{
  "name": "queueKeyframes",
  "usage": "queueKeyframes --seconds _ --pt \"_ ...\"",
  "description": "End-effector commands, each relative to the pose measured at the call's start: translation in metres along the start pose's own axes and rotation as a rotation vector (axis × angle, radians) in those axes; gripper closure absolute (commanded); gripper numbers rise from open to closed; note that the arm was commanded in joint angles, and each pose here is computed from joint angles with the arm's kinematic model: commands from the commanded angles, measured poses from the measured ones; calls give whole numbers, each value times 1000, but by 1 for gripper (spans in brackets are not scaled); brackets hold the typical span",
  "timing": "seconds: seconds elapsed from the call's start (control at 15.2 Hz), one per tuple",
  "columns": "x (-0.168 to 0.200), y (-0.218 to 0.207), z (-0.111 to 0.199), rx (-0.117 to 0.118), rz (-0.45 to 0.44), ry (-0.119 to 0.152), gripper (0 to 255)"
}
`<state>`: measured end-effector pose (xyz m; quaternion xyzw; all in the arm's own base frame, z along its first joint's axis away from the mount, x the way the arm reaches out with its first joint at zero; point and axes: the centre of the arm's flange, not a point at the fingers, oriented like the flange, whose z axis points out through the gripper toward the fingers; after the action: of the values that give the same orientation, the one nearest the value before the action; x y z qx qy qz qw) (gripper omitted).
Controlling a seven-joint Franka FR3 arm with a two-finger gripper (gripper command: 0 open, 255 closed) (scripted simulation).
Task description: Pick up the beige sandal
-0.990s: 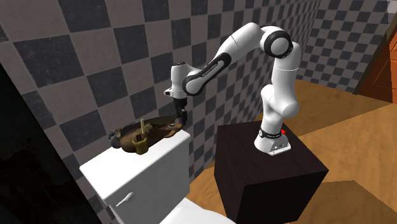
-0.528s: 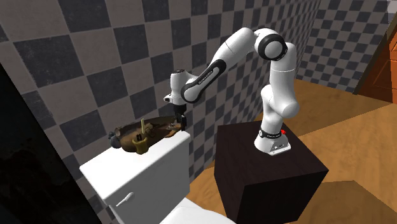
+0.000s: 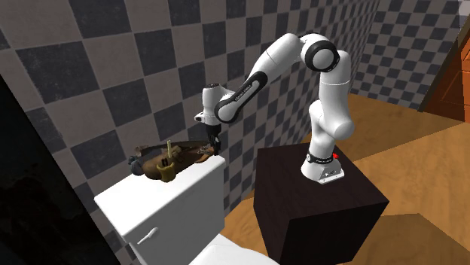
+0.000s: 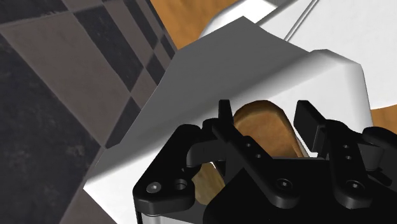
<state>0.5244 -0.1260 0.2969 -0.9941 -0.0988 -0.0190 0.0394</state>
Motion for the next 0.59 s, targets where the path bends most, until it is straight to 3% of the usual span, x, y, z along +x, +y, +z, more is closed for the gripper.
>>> queueKeyframes --seconds 0.0,0.2,0.53 --pt "0 0 2 1 1 -3 255" --pt "0 0 2 1 1 -3 255" --pt "2 -2 -24 1 1 -3 255"
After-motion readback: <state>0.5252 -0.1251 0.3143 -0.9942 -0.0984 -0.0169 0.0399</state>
